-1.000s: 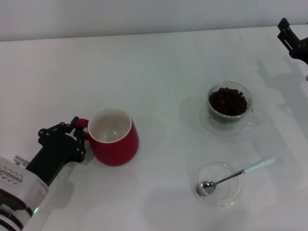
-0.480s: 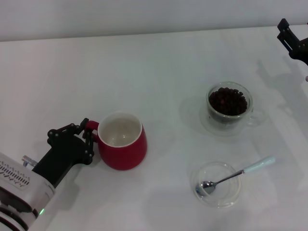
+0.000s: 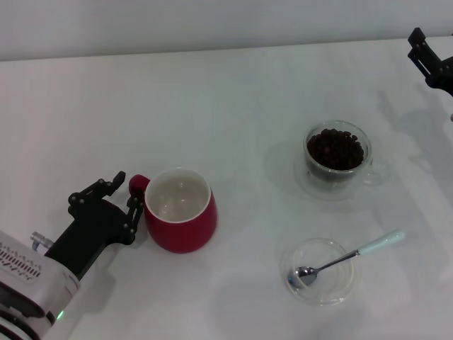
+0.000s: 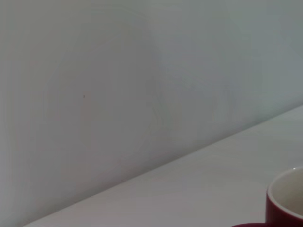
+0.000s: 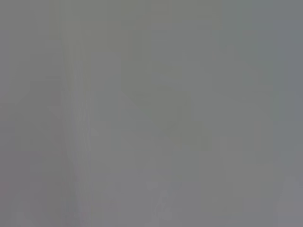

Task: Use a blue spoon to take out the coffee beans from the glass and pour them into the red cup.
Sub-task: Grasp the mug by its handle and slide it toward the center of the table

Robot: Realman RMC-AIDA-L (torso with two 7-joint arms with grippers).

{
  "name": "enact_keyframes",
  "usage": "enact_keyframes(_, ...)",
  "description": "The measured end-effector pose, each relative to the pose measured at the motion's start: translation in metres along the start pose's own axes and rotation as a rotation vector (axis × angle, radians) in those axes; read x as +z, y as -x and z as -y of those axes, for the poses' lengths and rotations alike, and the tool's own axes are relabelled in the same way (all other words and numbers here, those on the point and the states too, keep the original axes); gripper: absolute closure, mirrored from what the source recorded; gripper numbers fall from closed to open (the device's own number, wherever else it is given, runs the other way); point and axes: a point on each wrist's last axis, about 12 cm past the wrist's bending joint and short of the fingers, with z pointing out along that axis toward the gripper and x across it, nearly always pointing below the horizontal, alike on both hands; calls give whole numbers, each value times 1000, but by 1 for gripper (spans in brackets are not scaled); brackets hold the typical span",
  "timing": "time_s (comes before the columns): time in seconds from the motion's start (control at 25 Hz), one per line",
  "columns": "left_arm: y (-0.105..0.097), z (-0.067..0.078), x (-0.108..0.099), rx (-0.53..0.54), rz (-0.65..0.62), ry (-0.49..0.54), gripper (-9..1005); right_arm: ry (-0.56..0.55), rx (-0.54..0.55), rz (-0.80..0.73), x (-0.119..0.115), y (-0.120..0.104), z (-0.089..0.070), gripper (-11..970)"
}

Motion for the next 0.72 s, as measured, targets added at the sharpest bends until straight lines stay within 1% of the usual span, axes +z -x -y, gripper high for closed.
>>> enact_keyframes(0.2,1,1,-3,-6,14,7,644,0,1,4,-2,0,0,90)
enact_keyframes(0.44,-2,1,-13,-17,28,30,540,13,1,-1,-2,-1,-2,90)
enact_keyframes(0.68,-9,3,-34,-39,37,71,420,23,5,-3,-2,-1,-4,90)
enact_keyframes(0.72,-10,3,-37,-43,40,78,420,24,8,-3,-2,-1,-4,90)
